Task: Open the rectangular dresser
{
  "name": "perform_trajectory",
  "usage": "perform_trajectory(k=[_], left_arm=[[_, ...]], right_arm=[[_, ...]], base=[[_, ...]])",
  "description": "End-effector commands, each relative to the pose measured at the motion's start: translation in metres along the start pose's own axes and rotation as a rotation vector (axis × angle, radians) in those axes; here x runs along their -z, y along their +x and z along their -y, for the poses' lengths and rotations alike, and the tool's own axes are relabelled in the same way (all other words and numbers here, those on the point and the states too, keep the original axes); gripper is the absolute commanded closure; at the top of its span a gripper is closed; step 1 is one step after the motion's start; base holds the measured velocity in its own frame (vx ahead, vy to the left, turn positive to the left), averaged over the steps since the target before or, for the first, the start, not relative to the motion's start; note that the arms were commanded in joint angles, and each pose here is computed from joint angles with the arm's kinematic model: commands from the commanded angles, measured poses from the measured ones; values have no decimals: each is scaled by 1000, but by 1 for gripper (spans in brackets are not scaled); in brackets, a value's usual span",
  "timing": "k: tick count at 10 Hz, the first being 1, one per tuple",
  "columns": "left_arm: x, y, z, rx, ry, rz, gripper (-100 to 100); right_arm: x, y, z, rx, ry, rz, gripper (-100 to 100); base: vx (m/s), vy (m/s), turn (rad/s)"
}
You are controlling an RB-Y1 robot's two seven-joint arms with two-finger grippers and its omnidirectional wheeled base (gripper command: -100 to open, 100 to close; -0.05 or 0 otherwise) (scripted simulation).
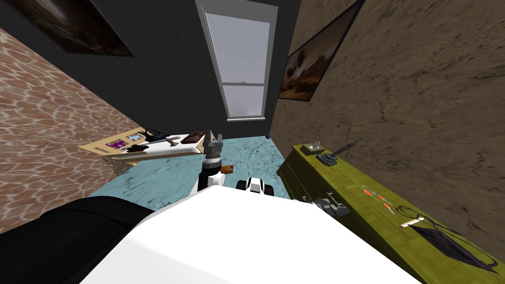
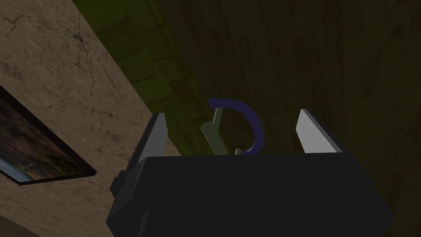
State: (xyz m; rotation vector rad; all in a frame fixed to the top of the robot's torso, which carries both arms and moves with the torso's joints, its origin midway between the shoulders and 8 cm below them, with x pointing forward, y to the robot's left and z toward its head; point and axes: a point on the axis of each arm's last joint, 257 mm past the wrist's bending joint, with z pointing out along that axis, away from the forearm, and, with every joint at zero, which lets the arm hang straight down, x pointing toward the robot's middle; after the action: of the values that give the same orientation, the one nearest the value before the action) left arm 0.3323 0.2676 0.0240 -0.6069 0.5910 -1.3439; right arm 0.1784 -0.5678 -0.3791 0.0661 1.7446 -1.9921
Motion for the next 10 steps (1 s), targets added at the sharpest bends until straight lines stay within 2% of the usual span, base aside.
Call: perform_trajectory(k=[1, 2, 3, 5, 7, 10], left_arm=[[0, 0, 0, 0, 0, 0, 0], [0, 0, 0, 0, 0, 0, 0], [0, 0, 0, 0, 0, 0, 0], [0, 0, 0, 0, 0, 0, 0], [0, 0, 0, 0, 0, 0, 0], [0, 0, 0, 0, 0, 0, 0]], right_arm=[[27, 9, 1, -1, -1, 4, 100], [17, 7, 4, 5, 14, 6, 100], [11, 1, 4, 4, 14, 5, 100], [6, -4, 2, 3, 9, 6, 100], [-2, -14, -2, 2, -1, 7, 100], [-2, -12, -2, 4, 0, 5, 100]], base=[[49, -18, -40], [15, 5, -19], [-43, 83, -17], [-53, 154, -12], [-120, 181, 5], [-39, 64, 3]])
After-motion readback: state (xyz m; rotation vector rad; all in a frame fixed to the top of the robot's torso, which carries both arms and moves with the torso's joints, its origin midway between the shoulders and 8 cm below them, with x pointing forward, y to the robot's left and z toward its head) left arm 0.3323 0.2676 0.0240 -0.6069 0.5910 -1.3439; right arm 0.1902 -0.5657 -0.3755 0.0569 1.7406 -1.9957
